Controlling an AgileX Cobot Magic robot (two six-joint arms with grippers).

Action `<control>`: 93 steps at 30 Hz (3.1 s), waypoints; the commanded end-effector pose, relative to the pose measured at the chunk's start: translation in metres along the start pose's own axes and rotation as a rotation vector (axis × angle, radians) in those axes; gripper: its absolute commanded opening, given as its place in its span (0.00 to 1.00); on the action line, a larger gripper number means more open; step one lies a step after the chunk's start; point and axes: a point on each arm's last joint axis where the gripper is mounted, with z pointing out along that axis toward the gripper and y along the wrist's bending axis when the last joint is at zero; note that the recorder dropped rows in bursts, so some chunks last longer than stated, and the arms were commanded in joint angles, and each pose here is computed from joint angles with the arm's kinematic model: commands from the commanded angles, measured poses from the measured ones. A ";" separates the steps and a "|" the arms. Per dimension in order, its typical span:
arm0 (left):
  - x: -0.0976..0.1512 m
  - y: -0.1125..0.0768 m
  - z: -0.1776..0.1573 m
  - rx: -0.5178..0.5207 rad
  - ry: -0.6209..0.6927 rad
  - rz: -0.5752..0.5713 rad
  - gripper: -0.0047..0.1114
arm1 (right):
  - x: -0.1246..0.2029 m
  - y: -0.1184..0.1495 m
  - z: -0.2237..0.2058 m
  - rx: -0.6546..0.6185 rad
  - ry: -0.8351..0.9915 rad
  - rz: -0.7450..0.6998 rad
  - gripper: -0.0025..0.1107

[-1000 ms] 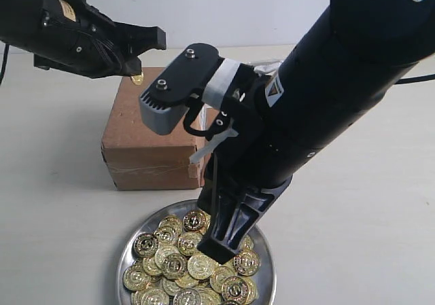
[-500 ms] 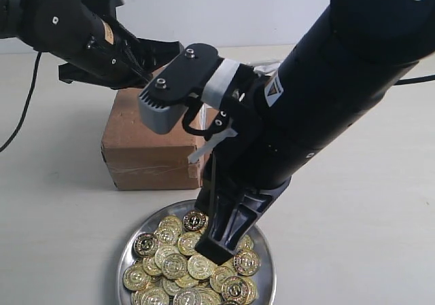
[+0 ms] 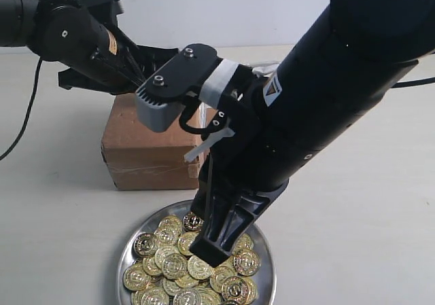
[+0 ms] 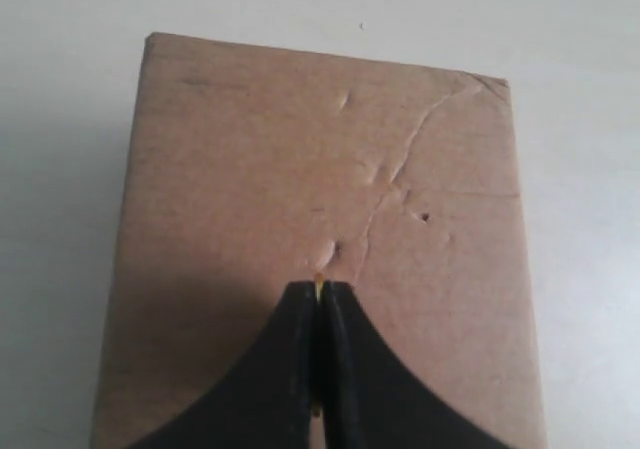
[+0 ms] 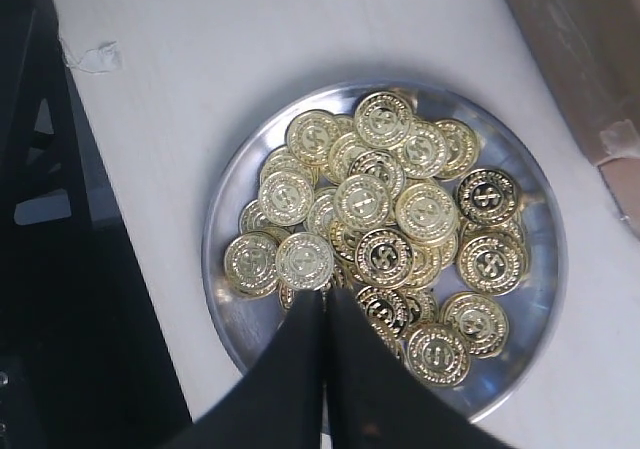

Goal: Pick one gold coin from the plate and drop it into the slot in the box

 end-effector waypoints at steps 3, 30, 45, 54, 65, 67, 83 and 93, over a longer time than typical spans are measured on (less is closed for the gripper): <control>0.002 -0.012 -0.003 0.030 -0.015 0.027 0.04 | -0.001 0.002 -0.004 -0.004 -0.011 -0.009 0.02; 0.009 -0.009 0.008 -0.023 0.011 0.055 0.04 | -0.001 0.002 -0.004 -0.005 -0.009 -0.009 0.02; 0.018 -0.015 0.016 -0.052 0.032 0.074 0.04 | -0.002 0.001 -0.004 0.000 -0.019 -0.009 0.02; 0.018 -0.018 0.018 -0.049 0.022 0.114 0.12 | -0.002 0.002 -0.004 -0.001 -0.017 -0.009 0.02; 0.018 -0.019 0.018 -0.043 0.024 0.100 0.52 | -0.002 0.002 -0.004 -0.002 -0.015 -0.009 0.02; 0.018 -0.020 0.018 -0.038 0.021 0.098 0.51 | -0.002 0.002 -0.004 -0.002 -0.015 -0.009 0.02; -0.006 -0.021 -0.047 0.012 -0.100 0.092 0.32 | -0.001 0.002 -0.004 -0.004 -0.012 -0.009 0.02; 0.006 -0.011 -0.143 -0.003 -0.168 0.264 0.04 | -0.011 -0.003 -0.005 0.054 -0.118 -0.010 0.02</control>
